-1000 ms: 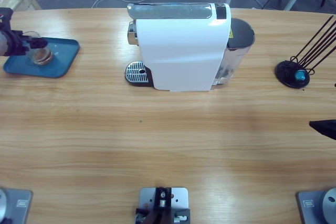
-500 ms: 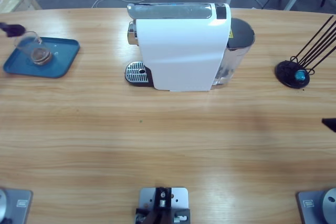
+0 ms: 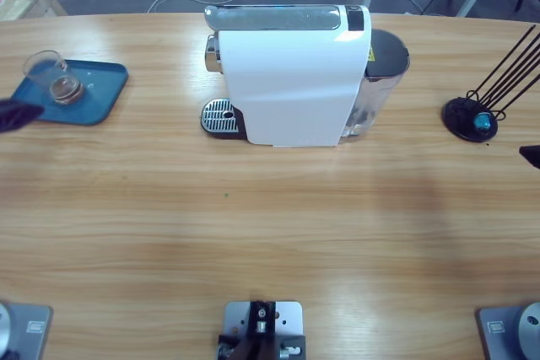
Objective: Pour coffee
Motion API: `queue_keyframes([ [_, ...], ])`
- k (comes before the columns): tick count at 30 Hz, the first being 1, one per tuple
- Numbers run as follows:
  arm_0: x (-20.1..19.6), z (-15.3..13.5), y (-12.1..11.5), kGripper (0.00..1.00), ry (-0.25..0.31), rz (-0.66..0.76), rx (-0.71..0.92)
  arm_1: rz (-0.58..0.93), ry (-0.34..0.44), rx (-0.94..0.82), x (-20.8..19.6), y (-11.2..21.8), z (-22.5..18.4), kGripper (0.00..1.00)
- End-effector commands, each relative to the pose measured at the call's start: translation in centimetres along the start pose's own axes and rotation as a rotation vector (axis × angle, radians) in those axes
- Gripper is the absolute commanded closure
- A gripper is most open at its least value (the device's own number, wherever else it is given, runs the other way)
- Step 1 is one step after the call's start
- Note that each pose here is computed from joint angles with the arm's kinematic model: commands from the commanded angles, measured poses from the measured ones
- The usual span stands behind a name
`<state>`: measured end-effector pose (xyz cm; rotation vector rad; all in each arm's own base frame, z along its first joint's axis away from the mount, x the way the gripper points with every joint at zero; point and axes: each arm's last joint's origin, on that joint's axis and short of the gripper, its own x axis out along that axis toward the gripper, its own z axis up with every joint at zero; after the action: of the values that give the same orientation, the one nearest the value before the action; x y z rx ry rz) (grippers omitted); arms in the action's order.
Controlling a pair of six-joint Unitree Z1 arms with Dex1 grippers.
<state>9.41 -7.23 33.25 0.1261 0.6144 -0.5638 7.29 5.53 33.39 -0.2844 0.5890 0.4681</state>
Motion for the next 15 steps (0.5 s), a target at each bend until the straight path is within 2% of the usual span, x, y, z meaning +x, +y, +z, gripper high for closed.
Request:
queue_keyframes([
  [1,-1.5,-4.9,-0.18,0.013,0.014,-0.151,0.019,-0.016,0.052,-0.01,1.42,0.37,-0.7,0.0],
  [6,-1.91,-5.36,-0.11,0.013,-0.017,-0.156,0.021,-0.015,0.056,-0.012,1.53,0.41,-0.62,0.0],
  [15,-1.75,-5.35,-0.12,0.013,-0.015,-0.155,0.027,-0.015,0.059,-0.014,1.59,0.44,-0.59,0.0],
])
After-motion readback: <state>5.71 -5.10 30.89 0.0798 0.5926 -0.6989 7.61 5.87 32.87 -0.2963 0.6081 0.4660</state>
